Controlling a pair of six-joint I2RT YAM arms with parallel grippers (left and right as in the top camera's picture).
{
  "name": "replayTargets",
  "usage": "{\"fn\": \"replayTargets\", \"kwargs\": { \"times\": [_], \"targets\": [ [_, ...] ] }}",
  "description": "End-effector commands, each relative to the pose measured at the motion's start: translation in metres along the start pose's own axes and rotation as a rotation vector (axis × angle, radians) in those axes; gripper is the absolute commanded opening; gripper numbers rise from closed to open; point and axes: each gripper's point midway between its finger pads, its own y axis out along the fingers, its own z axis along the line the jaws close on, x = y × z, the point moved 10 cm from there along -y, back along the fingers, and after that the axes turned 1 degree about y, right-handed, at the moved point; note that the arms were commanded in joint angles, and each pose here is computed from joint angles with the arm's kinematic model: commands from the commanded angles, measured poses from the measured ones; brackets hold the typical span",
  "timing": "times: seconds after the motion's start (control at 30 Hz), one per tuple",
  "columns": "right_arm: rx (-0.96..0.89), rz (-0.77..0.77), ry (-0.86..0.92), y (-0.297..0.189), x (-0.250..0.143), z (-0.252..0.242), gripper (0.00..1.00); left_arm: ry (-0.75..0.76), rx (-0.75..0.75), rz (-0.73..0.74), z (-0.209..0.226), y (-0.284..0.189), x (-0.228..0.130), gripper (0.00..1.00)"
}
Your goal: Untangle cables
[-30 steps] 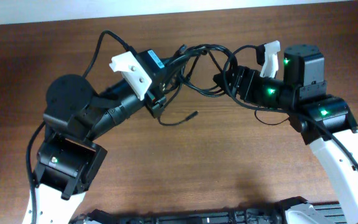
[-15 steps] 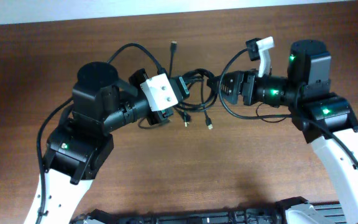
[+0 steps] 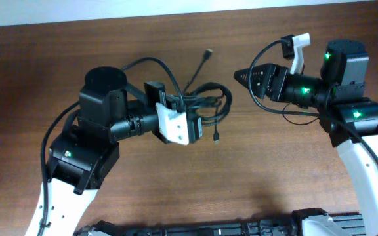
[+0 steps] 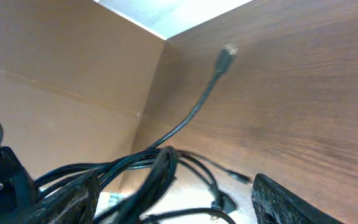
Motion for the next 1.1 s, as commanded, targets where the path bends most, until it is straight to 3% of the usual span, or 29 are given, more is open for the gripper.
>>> {"fn": "replayTargets", "kwargs": {
  "times": [0.0,0.47,0.5,0.6,0.67,0.77,0.83,0.87,0.93,1.07],
  "targets": [
    [0.11,0.069,0.007,-0.001,-0.004,0.007,0.77,0.2,-0.037,-0.175,0.001,-0.005,0.018,0.0],
    [0.141,0.216,0.137,0.011,-0.027,0.014,0.76,0.243,-0.049,-0.304,0.01,0.01,0.015,0.0],
    [0.142,0.22,0.132,0.012,-0.028,0.015,0.69,0.242,-0.058,-0.322,0.01,0.011,0.015,0.0],
    [0.107,0.199,0.128,0.013,-0.027,0.013,0.18,0.24,-0.068,-0.344,0.009,0.011,0.016,0.0],
    [0.081,0.183,0.126,0.014,-0.026,0.011,0.06,0.236,-0.078,-0.362,0.008,0.01,0.017,0.0],
    [0.05,0.159,0.093,0.014,-0.024,0.009,0.04,0.215,-0.093,-0.375,0.006,0.01,0.018,0.0],
    [0.048,0.141,0.031,0.014,-0.022,0.009,0.04,0.151,-0.107,-0.371,0.006,0.01,0.018,0.17],
    [0.041,0.128,0.016,0.014,-0.02,0.009,0.04,0.105,-0.115,-0.368,0.006,0.01,0.018,0.41],
    [0.003,0.089,-0.004,0.015,-0.016,0.007,0.04,0.001,-0.137,-0.36,0.005,0.01,0.017,0.59],
    [-0.07,0.005,-0.108,0.015,-0.007,0.004,0.04,-0.159,-0.163,-0.338,0.003,0.004,0.021,0.72]
  ]
}}
